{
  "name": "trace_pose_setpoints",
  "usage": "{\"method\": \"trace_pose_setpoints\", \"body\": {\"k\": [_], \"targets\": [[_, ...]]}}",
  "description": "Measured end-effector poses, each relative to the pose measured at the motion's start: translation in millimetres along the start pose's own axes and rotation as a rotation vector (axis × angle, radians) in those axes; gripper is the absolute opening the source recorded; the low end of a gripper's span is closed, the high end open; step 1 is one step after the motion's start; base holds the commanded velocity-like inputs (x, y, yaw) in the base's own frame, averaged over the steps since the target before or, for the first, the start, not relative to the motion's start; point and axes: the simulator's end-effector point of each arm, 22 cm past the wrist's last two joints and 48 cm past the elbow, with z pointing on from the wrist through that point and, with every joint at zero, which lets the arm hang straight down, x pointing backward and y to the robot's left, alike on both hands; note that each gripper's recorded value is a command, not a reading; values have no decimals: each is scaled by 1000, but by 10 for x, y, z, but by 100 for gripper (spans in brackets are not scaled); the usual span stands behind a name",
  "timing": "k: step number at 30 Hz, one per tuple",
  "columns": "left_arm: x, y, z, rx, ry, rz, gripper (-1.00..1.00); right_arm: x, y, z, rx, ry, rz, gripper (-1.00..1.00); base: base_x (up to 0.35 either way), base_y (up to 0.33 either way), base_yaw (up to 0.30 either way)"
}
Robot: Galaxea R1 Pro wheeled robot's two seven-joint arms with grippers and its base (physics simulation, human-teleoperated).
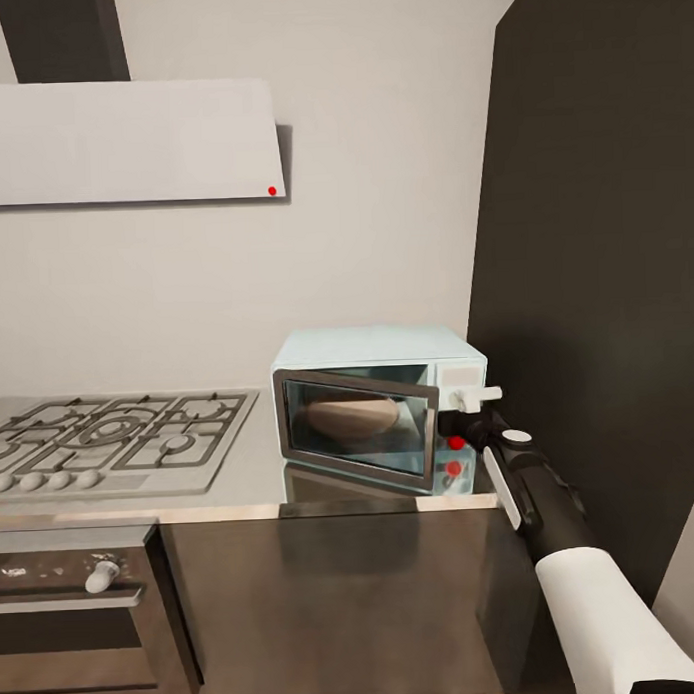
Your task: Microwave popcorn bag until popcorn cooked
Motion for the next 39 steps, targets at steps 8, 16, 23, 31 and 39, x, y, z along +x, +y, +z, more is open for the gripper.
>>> {"method": "trace_pose_setpoints", "body": {"k": [8, 16, 23, 31, 39], "targets": [[-4, 6, 0, -1, -1, 1, 100, 32, 60, -45, -109, 12, -33, 100, 0, 0, 0], [0, 7, 0, -1, -1, 3, 100, 47, 305, -70, -203, 19, -32, 100, -21, 9, 0], [1, -3, 1, 0, 0, -2, 100, 53, 304, -68, -205, 20, -31, 100, -260, 128, 0], [1, 7, 0, -1, -1, -1, 100, 161, 128, -51, -163, 48, -19, 100, -109, 54, 0], [6, -10, 1, 1, 1, -3, 100, 266, 252, -21, -182, 71, -23, 100, -64, 55, 0]]}}
